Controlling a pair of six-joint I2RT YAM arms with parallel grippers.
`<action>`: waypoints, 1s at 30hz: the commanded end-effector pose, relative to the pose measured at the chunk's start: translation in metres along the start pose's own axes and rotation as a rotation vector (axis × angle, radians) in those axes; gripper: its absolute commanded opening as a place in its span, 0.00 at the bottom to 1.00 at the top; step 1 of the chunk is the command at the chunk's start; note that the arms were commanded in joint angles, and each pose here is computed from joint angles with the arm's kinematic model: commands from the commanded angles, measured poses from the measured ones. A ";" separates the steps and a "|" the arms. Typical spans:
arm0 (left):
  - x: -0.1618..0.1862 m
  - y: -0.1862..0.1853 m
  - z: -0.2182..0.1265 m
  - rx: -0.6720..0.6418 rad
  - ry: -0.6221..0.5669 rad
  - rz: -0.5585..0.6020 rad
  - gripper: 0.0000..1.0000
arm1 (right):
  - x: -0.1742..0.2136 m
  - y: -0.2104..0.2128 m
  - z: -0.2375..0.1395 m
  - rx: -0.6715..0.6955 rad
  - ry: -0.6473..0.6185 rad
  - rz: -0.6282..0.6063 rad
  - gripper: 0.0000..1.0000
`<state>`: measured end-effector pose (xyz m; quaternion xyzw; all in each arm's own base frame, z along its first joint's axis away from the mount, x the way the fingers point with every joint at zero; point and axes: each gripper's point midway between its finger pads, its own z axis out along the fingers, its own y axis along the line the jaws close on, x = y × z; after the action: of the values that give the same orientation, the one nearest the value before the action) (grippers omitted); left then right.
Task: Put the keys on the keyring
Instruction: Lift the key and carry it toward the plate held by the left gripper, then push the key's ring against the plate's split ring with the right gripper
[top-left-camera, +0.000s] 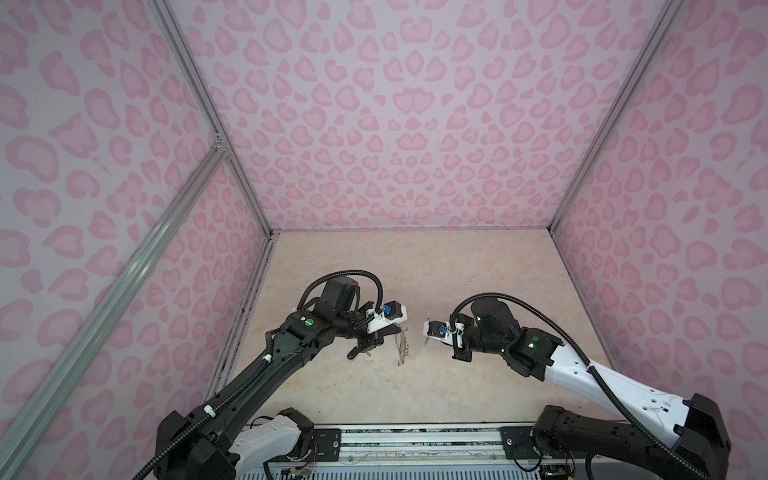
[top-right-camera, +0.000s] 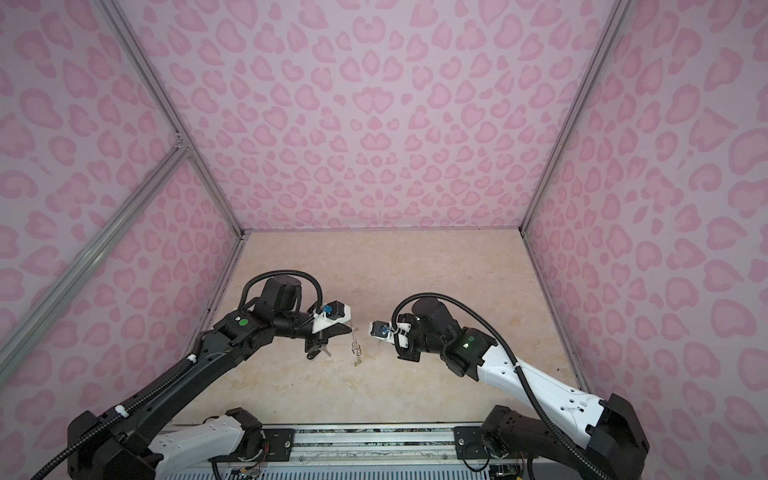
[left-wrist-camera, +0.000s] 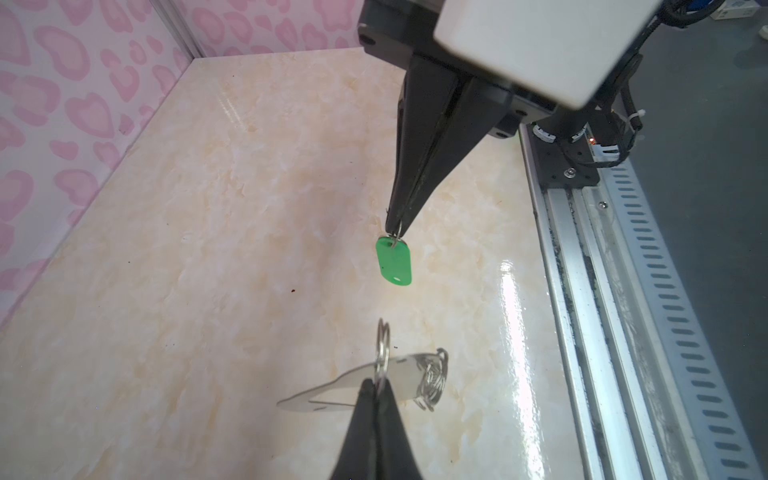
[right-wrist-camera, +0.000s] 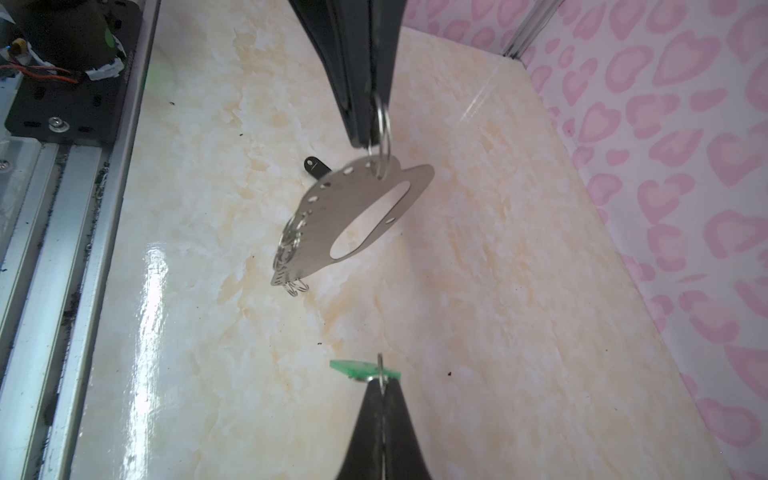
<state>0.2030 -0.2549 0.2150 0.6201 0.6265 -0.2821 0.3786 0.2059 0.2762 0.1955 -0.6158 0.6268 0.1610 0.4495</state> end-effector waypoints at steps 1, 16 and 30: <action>-0.006 -0.011 0.004 0.074 -0.018 0.015 0.04 | -0.015 -0.004 -0.002 0.013 -0.061 -0.035 0.00; -0.010 -0.027 0.024 0.178 0.005 0.024 0.04 | -0.031 0.006 -0.001 0.017 -0.094 -0.146 0.00; -0.008 -0.027 0.029 0.190 0.034 0.025 0.04 | -0.035 0.024 -0.003 -0.021 -0.116 -0.198 0.00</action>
<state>0.1795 -0.2834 0.1984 0.6620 0.6014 -0.3244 0.3081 0.1788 0.2981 0.2121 -0.6667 0.5445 0.1568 0.4842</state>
